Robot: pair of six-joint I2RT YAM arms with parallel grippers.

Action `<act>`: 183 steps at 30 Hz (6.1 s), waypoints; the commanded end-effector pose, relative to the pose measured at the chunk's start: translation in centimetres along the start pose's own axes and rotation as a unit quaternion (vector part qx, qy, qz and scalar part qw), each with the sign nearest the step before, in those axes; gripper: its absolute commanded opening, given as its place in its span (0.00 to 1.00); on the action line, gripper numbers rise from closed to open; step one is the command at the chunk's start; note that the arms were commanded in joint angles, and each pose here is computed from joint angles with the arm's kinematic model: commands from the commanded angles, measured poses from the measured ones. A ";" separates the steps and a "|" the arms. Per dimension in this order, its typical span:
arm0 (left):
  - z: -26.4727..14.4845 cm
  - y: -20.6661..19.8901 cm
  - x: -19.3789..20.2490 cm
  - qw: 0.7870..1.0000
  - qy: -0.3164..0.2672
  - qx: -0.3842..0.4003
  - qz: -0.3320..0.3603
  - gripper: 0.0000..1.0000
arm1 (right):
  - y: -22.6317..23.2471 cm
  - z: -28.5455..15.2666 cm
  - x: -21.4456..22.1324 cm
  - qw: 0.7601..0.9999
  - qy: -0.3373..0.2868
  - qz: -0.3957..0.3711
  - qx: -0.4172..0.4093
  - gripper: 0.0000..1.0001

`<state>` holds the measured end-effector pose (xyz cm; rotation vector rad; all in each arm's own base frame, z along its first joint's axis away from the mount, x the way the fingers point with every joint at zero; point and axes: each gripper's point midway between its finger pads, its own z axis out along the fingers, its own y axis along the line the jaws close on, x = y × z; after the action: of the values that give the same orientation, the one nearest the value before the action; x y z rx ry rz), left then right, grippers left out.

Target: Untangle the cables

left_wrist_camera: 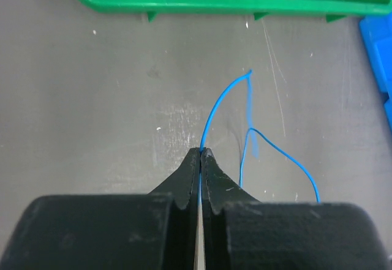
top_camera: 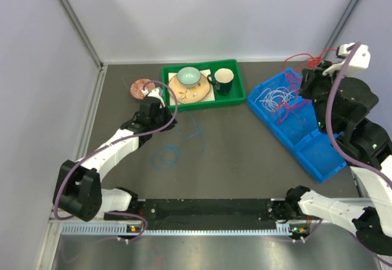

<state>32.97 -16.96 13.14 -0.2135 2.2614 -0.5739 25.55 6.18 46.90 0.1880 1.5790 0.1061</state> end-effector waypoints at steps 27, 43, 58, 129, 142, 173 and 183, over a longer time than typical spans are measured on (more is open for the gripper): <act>1.4 -2.6 1.2 0.996 0.053 0.067 0.009 0.00 | -12.0 -6.2 -5.1 0.968 -0.080 -0.024 0.236 0.00; 2.0 -2.4 2.8 0.994 0.085 0.070 0.005 0.00 | -16.0 -2.1 3.3 0.956 -0.019 0.000 0.292 0.00; 2.8 -2.3 3.1 0.993 0.097 0.067 0.002 0.00 | -19.7 -1.0 4.8 0.944 -0.005 0.071 0.322 0.00; 1.9 -2.5 4.1 0.993 0.098 0.061 0.022 0.00 | -15.7 -2.4 26.7 0.907 0.255 0.162 0.293 0.73; 2.0 -2.2 4.8 0.993 0.105 0.059 0.022 0.00 | -17.7 -4.5 31.0 0.873 0.261 0.191 0.366 0.62; 2.5 -2.0 5.3 0.992 0.112 0.060 0.016 0.00 | -18.2 -2.3 33.5 0.884 0.261 0.167 0.351 0.29; 2.2 -1.9 5.3 0.992 0.111 0.059 0.019 0.00 | -18.6 -2.7 34.2 0.884 0.261 0.158 0.354 0.15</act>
<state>30.53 -20.81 8.43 -0.0663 2.4730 -0.7175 21.29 -5.12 9.55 1.0867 2.0919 -0.1734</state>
